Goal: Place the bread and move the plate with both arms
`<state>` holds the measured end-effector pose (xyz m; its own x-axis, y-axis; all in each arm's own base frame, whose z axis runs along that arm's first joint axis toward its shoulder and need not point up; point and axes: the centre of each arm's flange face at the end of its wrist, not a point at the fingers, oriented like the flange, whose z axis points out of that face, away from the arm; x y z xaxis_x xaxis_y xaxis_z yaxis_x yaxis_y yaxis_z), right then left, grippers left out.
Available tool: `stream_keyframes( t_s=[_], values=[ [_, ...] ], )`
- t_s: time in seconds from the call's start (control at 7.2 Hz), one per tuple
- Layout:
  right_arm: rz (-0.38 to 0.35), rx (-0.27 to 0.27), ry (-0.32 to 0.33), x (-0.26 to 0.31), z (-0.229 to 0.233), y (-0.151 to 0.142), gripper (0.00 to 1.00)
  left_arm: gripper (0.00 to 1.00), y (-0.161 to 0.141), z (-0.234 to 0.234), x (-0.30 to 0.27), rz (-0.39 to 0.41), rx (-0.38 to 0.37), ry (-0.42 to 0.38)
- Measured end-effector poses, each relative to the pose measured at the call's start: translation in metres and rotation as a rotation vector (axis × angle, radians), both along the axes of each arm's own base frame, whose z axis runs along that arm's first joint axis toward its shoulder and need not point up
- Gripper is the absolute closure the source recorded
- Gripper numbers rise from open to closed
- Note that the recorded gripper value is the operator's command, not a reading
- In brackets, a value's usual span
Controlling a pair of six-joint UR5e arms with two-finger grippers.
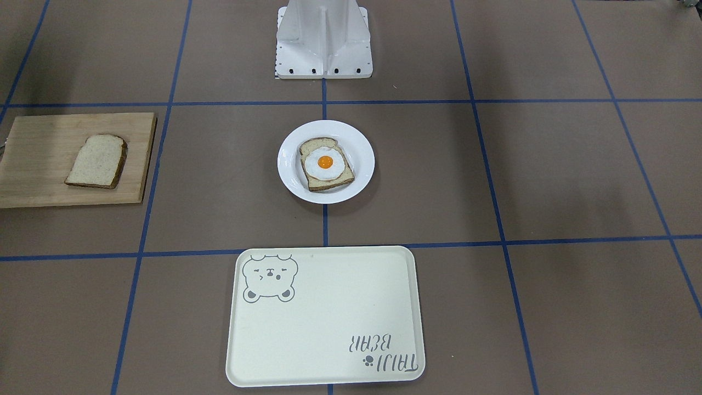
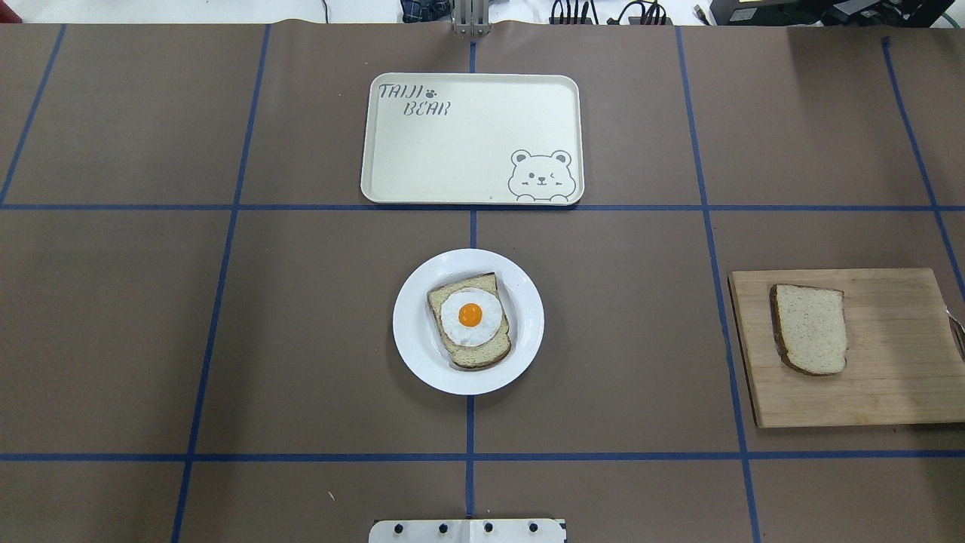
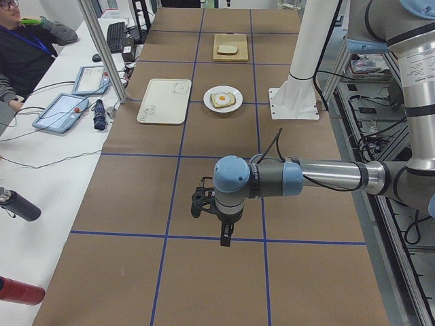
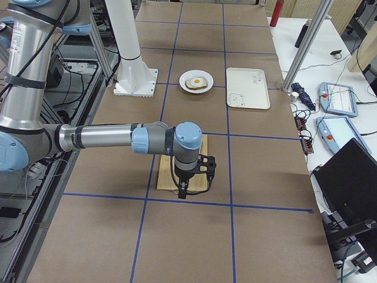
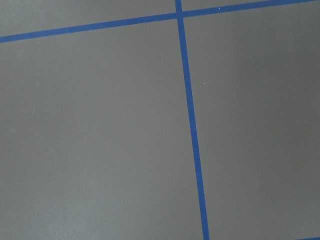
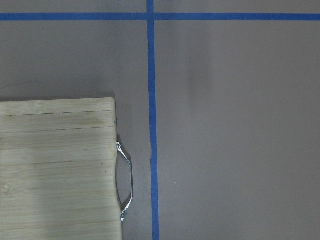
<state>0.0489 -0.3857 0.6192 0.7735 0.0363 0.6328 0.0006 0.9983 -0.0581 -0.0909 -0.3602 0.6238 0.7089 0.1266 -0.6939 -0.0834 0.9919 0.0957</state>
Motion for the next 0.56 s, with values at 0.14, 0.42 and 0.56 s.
stream_keyframes(
  t_s=[0.14, 0.42, 0.56],
  values=[
    [0.0, 0.0, 0.0, 0.0, 0.0001, 0.0, 0.0, 0.02, 0.0, -0.0003, 0.0, 0.0, 0.001, 0.0],
    [0.0, 0.004, 0.001, 0.0001, -0.0015, -0.0016, 0.0, 0.02, -0.0005, -0.0033, 0.0, 0.002, 0.009, 0.0],
    [0.0, 0.012, 0.0, 0.0, -0.0051, -0.0033, 0.0, 0.02, -0.0013, -0.007, -0.0001, 0.002, 0.019, -0.002]
  ],
)
